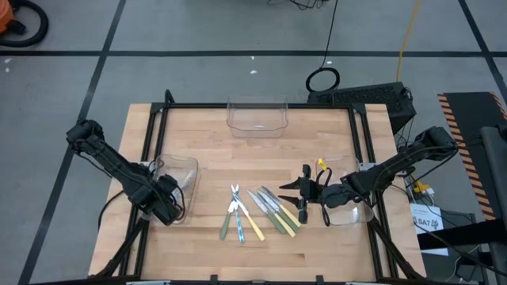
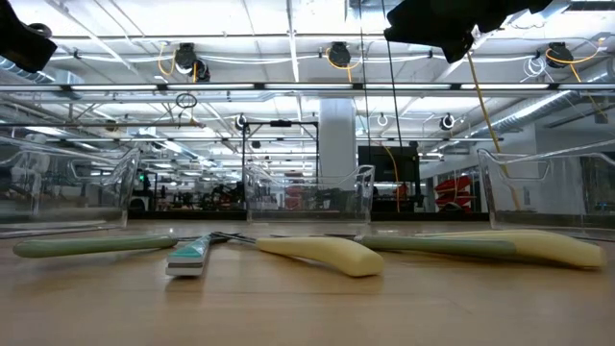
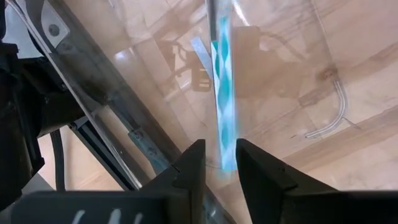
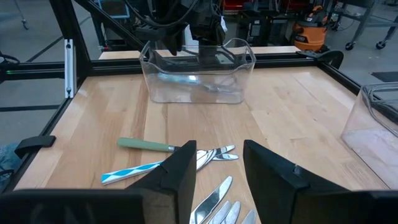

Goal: Sort silverware by color (type)
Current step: Put the right white and blue patterned knife into the bottom left transparent bin, then put the white and blue patterned knife into the bottom left transparent bin

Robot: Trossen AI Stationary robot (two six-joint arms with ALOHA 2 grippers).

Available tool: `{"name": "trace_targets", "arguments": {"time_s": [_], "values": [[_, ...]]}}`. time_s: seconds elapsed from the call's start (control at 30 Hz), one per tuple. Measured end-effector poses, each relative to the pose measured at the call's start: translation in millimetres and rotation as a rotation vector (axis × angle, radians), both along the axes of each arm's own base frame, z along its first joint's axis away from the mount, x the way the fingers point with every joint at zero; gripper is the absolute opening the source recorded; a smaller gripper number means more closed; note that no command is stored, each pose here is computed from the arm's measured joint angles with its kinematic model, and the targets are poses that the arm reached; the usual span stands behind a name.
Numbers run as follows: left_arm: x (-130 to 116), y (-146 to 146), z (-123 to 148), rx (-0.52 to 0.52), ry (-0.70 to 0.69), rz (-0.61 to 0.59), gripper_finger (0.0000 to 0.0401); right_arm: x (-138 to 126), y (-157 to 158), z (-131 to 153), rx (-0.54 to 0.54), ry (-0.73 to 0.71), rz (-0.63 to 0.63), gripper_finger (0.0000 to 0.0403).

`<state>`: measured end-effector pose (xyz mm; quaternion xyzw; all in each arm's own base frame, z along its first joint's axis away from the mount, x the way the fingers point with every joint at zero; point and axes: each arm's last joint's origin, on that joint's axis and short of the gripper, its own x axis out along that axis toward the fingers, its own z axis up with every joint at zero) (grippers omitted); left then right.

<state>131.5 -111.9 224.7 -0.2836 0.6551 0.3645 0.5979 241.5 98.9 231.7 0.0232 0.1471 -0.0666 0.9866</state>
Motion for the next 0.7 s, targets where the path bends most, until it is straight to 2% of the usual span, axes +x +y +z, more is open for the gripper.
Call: {"name": "trace_targets", "arguments": {"time_s": [0.17,0.57,0.7], "values": [[0.1,0.0,0.0,0.001,-0.002,-0.002,0.0107,0.0,0.0,0.0,0.0,0.0,0.0,0.0126],[2.2,1.7,0.1,0.078,-0.072,-0.086,0.0108,0.0,0.0,0.0,0.007,-0.001,-0.002,0.0126],[3.1,-4.4,0.3,0.163,-0.205,-0.156,0.0108,-0.7,-0.3,-2.2,0.088,0.01,-0.029,0.0126]]}}
